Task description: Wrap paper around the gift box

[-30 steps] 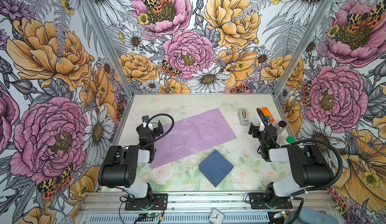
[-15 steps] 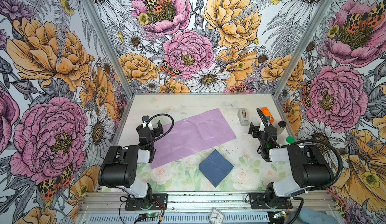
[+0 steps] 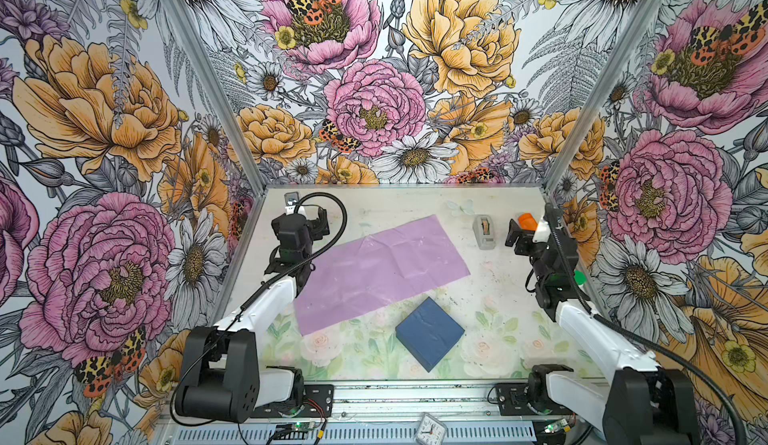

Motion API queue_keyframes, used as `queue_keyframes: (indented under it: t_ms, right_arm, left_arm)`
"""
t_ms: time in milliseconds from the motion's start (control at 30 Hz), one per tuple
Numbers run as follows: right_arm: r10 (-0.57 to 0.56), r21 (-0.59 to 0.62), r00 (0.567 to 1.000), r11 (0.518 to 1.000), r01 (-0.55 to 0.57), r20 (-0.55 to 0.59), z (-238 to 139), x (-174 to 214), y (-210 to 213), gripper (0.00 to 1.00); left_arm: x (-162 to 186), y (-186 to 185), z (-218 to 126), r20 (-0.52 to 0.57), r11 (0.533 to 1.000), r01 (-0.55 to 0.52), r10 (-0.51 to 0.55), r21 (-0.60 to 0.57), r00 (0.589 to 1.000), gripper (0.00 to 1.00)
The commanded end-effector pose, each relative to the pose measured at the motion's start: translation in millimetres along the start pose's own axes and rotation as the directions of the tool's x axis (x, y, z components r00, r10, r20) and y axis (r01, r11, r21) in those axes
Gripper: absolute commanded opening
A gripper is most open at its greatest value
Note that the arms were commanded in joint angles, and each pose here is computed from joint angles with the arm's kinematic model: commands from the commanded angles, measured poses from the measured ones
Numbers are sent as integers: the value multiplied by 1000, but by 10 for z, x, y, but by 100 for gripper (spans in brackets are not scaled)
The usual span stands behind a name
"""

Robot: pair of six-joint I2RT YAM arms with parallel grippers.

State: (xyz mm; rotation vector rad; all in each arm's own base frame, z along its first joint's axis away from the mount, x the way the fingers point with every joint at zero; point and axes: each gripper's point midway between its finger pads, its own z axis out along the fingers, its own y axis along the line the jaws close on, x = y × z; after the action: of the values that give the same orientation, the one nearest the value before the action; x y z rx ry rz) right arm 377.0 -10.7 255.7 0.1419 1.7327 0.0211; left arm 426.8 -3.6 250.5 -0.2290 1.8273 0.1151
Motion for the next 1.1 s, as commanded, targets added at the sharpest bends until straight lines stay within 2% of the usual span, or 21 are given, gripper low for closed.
queue_keyframes:
  t_ms: [0, 133, 267, 400, 467, 533, 600, 700, 1067]
  right_arm:
    - [65, -61, 976, 995, -79, -207, -196, 254, 261, 99]
    - [75, -177, 952, 975, -132, -297, -318, 320, 753, 100]
    - [84, -241, 887, 947, -213, -453, -321, 580, 1200, 100]
    - [-3, -307, 811, 926, -218, -585, -258, 886, 1707, 100]
    - [-46, -335, 763, 914, -228, -644, -208, 1042, 1923, 100]
    - [-54, -331, 698, 905, -269, -714, -118, 1253, 2095, 99]
    - [-69, -332, 649, 897, -292, -758, -43, 1423, 2219, 100]
    - [-100, -319, 599, 908, -271, -794, 80, 1655, 2288, 99]
    - [-119, -242, 514, 954, -180, -850, 394, 2194, 2184, 98]
  left_arm:
    - [723, 223, -219, -374, 992, 4, -52, -126, 926, 98]
    - [928, 336, -424, -460, 973, 128, -205, -193, 864, 98]
    - [1123, 616, -575, -481, 909, 291, -407, -299, 776, 98]
    - [1327, 764, -632, -501, 849, 400, -527, -346, 686, 97]
    - [1426, 806, -627, -517, 823, 436, -568, -364, 641, 97]
    - [1509, 814, -606, -543, 817, 445, -577, -367, 610, 95]
    - [1565, 819, -583, -559, 814, 446, -580, -372, 593, 94]
    - [1616, 832, -557, -566, 812, 440, -583, -384, 582, 93]
    - [1789, 928, -478, -542, 787, 451, -617, -420, 571, 93]
